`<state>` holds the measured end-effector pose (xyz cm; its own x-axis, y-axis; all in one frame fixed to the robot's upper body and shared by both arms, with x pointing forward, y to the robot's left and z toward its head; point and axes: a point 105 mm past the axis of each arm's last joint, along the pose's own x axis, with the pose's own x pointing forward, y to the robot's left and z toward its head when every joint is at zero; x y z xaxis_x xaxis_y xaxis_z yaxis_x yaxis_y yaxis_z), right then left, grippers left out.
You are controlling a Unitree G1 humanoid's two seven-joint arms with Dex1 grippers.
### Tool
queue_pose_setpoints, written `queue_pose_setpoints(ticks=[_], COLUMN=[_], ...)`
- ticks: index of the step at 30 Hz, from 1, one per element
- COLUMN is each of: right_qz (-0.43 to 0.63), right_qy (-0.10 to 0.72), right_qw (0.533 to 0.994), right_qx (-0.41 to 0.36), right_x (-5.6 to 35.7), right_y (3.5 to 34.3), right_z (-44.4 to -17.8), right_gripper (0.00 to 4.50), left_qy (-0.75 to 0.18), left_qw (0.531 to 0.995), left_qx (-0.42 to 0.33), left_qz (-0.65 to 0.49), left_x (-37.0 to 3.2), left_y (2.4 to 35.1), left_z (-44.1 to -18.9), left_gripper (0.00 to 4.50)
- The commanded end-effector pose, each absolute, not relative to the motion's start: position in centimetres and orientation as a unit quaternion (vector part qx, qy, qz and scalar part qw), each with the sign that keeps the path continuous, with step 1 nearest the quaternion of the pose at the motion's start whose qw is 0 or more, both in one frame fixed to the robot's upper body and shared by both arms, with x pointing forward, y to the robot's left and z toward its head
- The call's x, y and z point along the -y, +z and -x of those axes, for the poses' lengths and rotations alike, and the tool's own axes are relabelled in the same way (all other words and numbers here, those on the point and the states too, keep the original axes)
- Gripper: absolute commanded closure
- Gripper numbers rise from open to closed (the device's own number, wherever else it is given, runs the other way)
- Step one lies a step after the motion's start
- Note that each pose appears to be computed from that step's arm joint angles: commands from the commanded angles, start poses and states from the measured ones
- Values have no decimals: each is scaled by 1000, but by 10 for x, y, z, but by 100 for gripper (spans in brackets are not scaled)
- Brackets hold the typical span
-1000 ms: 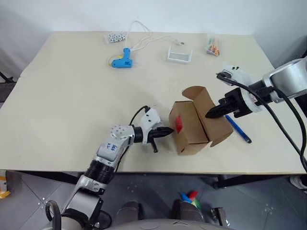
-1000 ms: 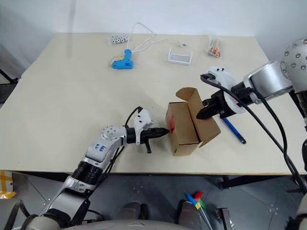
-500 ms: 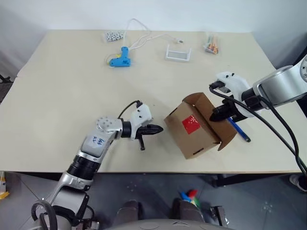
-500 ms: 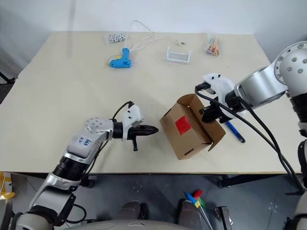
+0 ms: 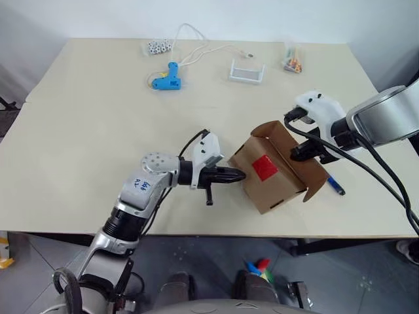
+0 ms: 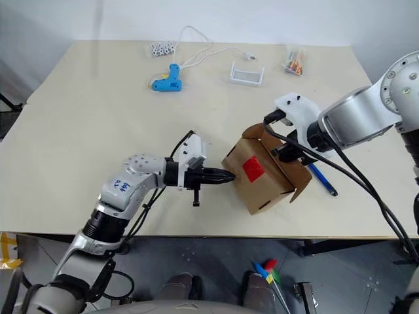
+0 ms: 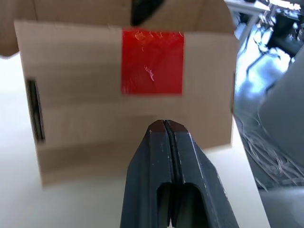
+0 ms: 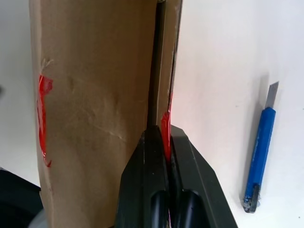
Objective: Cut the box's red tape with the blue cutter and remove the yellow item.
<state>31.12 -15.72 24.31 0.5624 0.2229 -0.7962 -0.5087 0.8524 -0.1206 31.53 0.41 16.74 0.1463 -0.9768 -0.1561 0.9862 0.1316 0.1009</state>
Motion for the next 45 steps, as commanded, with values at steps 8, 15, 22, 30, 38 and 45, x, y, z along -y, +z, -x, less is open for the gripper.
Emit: queue_pose_setpoints(ticks=[8,15,22,30,38,45], right_qz=[181,263,255,253,279,276], right_qy=[234,198,192,175,136,131], right_qw=[867,868,874,877,877,879], right_qx=[-400,-372,-367,-369,-366,-366], right_x=[149,154,152,156,169,173], right_y=[241,249,254,250,253,260], right_z=[-302,-296,-300,-303,-308,-312], right_gripper=[448,448,448,448,448,448], left_qy=[-624,-613,-591,-576,-571,-573], left_qw=[774,784,802,812,816,815], left_qx=[-39,-43,-31,-19,-26,-18], left_qz=[-98,-85,-82,-89,-91,-83], left_x=[18,29,39,35,21,29], left_y=[129,113,116,121,121,126], left_z=[-321,-320,-330,-336,-335,-335], left_gripper=[450,450,450,450,450,450])
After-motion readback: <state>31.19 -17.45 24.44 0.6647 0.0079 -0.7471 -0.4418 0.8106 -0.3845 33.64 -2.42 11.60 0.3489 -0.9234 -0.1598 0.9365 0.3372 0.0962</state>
